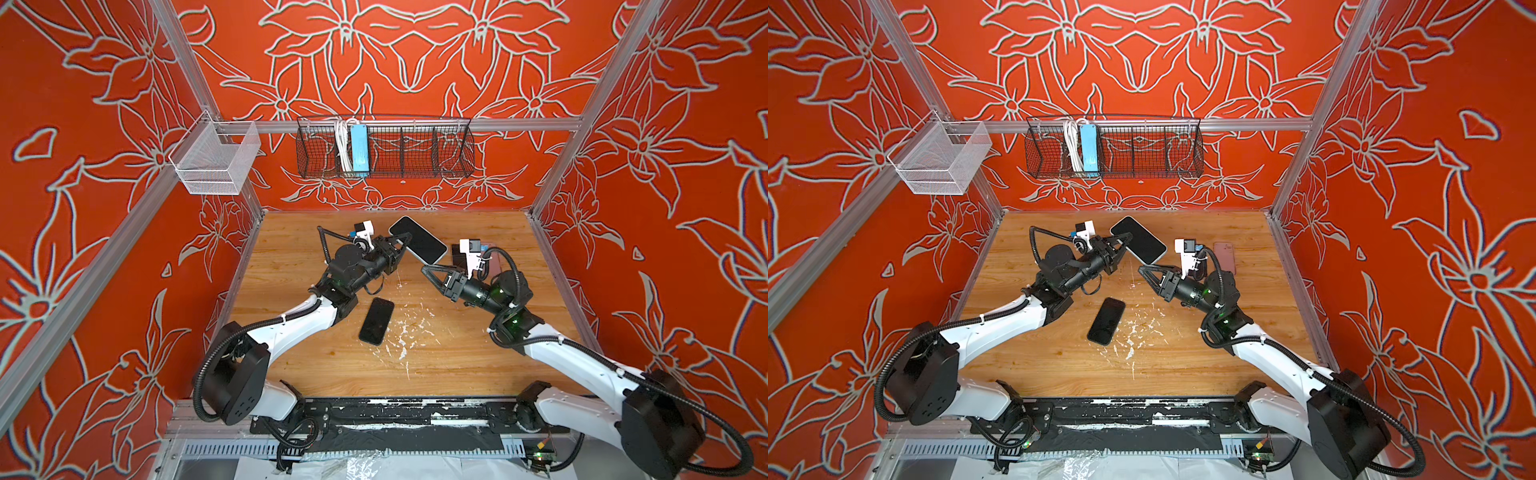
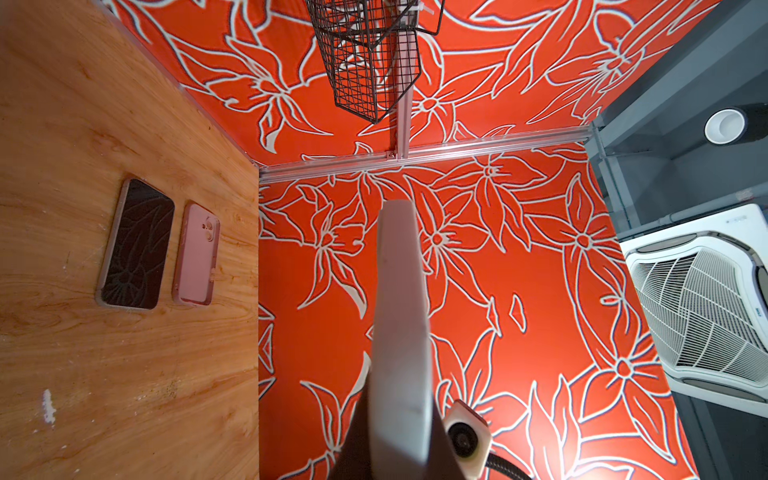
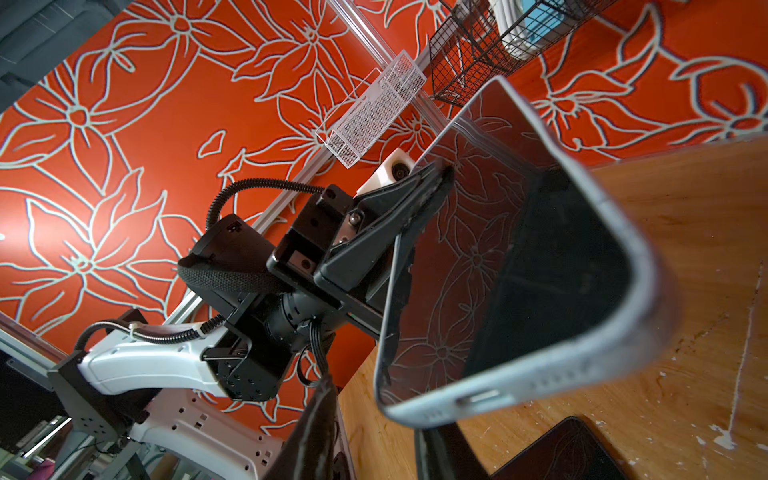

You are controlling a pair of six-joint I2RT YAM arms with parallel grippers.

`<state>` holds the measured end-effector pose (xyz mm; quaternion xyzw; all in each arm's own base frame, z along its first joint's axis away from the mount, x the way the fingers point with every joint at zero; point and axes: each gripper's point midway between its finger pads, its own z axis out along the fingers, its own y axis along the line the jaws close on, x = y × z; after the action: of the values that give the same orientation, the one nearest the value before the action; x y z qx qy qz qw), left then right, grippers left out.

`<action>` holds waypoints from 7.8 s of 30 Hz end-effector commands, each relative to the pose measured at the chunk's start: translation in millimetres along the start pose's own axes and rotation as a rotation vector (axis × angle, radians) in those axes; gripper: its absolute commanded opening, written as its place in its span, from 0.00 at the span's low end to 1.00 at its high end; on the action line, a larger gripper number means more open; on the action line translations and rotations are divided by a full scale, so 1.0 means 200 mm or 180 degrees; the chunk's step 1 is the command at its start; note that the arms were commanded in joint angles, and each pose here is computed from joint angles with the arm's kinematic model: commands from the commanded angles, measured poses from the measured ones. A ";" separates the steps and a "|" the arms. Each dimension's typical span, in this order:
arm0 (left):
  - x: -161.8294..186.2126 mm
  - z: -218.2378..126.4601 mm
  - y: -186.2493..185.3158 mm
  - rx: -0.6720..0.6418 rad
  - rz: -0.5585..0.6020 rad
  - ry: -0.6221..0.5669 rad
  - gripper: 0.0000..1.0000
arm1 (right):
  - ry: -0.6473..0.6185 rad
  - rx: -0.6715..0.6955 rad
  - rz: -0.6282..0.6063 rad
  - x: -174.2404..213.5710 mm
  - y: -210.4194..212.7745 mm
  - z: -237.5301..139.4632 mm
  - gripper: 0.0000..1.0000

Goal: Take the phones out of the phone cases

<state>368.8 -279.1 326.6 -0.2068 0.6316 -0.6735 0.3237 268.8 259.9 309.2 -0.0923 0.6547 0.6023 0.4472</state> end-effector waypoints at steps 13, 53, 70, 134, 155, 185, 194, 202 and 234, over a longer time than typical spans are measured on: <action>-0.01 -0.01 -0.19 0.0414 -0.0020 -0.0015 0.00 | -0.0317 -0.0038 -0.0160 -0.12 0.05 0.00 0.08; -0.01 0.03 -0.17 0.0435 -0.0079 -0.0022 0.00 | -0.0378 -0.0024 -0.0058 -0.14 0.04 0.06 0.22; 0.00 0.04 -0.14 0.0386 -0.0345 -0.0024 0.00 | -0.0224 0.0343 -0.0690 -0.04 -0.06 0.06 0.14; 0.11 -0.08 -0.47 0.0871 -0.0295 0.0359 0.00 | -0.0331 0.0877 -0.0376 -0.06 -0.38 -0.08 0.00; 0.16 -0.03 -0.50 0.0951 0.0382 0.0621 0.00 | 0.0100 0.0729 -0.0340 -0.02 -0.30 -0.06 0.11; -0.09 -0.13 -0.39 0.0519 0.1590 0.1427 0.00 | 0.1123 0.0404 -0.1191 -0.04 0.10 -0.19 0.82; 0.01 -0.27 -0.23 0.0258 0.2706 0.2233 0.00 | 0.1786 0.0203 -0.1266 0.01 0.12 -0.16 0.75; 0.00 -0.34 -0.11 0.0164 0.2586 0.2597 0.00 | 0.2175 -0.0002 -0.1378 0.11 0.09 -0.13 0.67; 0.11 -0.45 -0.22 0.0571 0.2569 0.2748 0.00 | 0.2760 -0.0483 -0.1585 0.35 0.09 0.15 0.45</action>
<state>299.8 -229.8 332.7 0.3407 0.7116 -0.5565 0.2606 234.3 312.2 264.8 -0.4964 0.7205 0.4157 0.2483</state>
